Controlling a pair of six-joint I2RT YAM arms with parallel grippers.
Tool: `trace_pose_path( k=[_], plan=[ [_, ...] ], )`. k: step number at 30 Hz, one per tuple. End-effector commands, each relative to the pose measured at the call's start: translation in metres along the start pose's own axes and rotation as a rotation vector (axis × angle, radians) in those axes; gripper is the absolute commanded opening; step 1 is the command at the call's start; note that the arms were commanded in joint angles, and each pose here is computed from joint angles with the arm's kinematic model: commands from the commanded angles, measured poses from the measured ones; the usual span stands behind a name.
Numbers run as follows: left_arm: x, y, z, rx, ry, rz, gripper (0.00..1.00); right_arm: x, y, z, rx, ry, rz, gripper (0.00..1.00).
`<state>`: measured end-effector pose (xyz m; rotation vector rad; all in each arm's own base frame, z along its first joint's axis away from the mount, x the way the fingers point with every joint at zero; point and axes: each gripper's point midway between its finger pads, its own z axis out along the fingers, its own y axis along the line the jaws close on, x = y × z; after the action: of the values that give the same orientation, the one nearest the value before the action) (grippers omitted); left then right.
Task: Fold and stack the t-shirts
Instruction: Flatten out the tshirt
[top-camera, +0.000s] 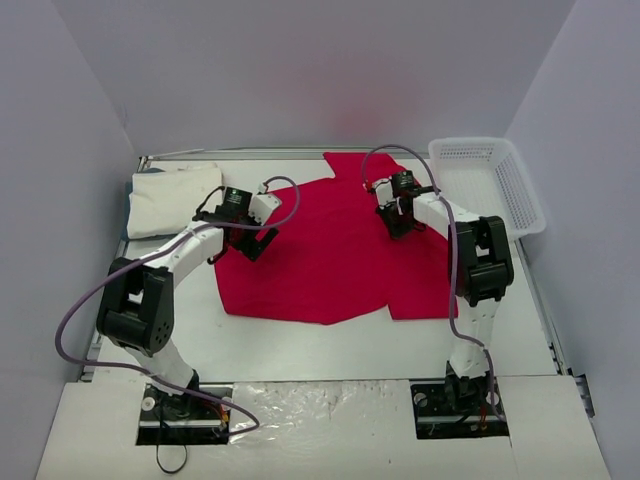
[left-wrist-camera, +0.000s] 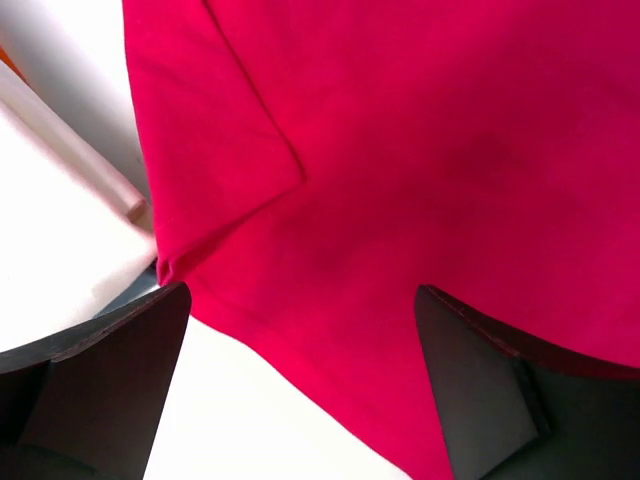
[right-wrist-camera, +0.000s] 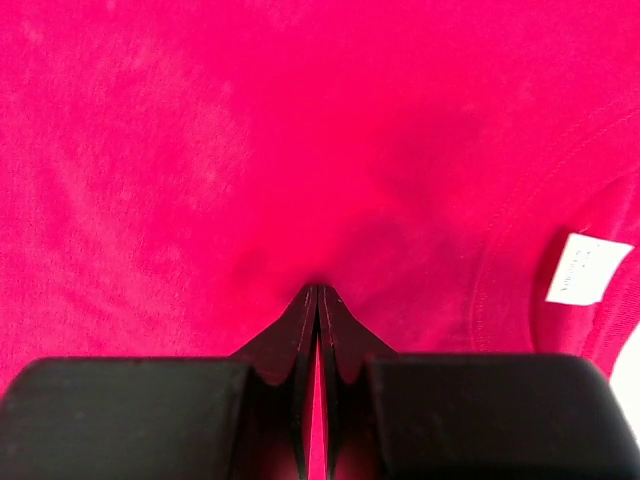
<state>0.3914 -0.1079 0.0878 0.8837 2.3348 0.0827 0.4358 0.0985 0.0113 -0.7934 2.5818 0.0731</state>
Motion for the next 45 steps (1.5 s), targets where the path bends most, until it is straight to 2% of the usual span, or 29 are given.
trace_pose_path(
  k=[1, 8, 12, 15, 16, 18, 19, 22, 28, 35, 45],
  plan=[
    [-0.023, 0.01, -0.004, -0.037, -0.042, -0.025, 0.94, 0.009, -0.013, 0.007, 0.045, 0.039, 0.059, 0.0],
    [-0.018, 0.005, 0.025, -0.045, 0.054, -0.027, 0.95, 0.051, -0.039, 0.02, 0.099, 0.132, 0.147, 0.0],
    [-0.021, 0.003, 0.035, -0.041, 0.086, -0.033, 1.0, 0.071, -0.041, 0.017, 0.1, 0.166, 0.151, 0.0],
    [-0.019, 0.0, 0.043, -0.027, 0.123, -0.03, 0.8, 0.079, -0.039, 0.012, 0.097, 0.17, 0.15, 0.0],
    [-0.017, -0.002, 0.047, -0.021, 0.138, -0.03, 0.66, 0.079, -0.039, 0.01, 0.097, 0.168, 0.15, 0.0],
    [-0.019, -0.001, 0.05, -0.019, 0.144, -0.035, 0.51, 0.084, -0.037, 0.008, 0.092, 0.174, 0.15, 0.0],
    [-0.023, 0.0, 0.051, -0.02, 0.144, -0.034, 0.39, 0.081, -0.037, 0.005, 0.094, 0.165, 0.15, 0.0],
    [-0.03, 0.008, 0.056, -0.051, 0.149, -0.031, 0.26, 0.083, -0.034, -0.002, 0.089, 0.158, 0.148, 0.0],
    [-0.037, 0.023, 0.072, -0.108, 0.165, -0.014, 0.22, 0.093, -0.025, -0.017, 0.084, 0.154, 0.15, 0.0],
    [-0.043, 0.015, 0.087, -0.054, 0.165, -0.028, 0.25, 0.098, -0.023, -0.027, 0.096, 0.15, 0.146, 0.0],
    [-0.057, 0.011, 0.059, -0.015, 0.117, -0.032, 0.27, 0.105, -0.023, -0.015, 0.09, 0.18, 0.149, 0.0]
  ],
)
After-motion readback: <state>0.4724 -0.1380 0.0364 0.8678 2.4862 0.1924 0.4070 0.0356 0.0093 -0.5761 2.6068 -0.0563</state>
